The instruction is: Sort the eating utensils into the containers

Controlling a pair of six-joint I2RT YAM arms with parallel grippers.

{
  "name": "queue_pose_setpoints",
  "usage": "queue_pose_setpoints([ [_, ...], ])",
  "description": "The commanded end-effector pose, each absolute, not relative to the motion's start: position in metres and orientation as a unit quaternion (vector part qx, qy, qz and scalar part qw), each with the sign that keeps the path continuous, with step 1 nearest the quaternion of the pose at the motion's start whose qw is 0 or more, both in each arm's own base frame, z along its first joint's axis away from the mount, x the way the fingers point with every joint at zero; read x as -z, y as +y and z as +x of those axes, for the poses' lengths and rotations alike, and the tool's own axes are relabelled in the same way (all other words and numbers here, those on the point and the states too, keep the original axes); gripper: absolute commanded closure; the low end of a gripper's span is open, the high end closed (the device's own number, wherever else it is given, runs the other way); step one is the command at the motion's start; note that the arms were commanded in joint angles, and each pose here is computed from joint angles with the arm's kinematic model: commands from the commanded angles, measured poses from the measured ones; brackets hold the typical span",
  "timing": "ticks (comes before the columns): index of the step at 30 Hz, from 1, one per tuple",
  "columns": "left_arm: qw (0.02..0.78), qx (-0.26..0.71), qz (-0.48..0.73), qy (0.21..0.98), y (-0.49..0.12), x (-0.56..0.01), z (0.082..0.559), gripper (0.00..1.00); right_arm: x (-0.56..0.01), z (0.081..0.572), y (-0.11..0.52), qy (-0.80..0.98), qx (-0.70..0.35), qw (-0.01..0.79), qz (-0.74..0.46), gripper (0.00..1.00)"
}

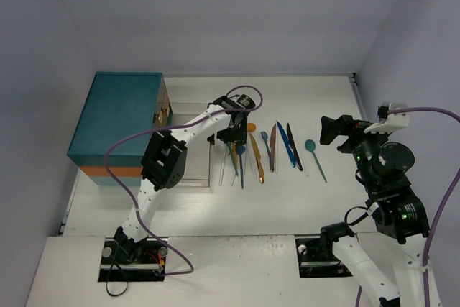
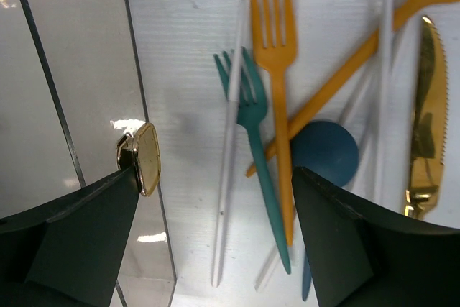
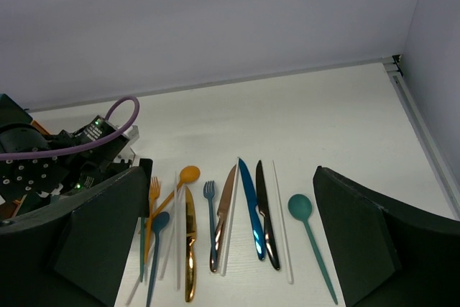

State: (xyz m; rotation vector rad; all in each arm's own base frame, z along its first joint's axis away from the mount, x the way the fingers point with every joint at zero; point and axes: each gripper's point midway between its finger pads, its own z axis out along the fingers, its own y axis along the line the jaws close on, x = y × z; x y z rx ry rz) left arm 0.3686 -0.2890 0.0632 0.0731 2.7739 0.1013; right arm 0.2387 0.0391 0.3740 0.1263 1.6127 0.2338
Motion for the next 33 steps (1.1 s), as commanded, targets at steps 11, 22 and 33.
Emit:
queue_pose_setpoints([
  [11,0.224,0.043,0.015,0.973,-0.319,-0.110,0.373,0.10,-0.387,0.241,0.041,0.702,-0.110,0.702,0.053,0.00],
  [22,0.250,0.018,0.035,0.967,-0.307,-0.130,0.382,0.10,-0.387,0.241,0.042,0.702,-0.113,0.701,0.052,0.00],
  [33,0.248,-0.029,0.052,0.967,-0.296,-0.116,0.380,0.10,-0.386,0.242,0.044,0.704,-0.117,0.699,0.052,0.00],
])
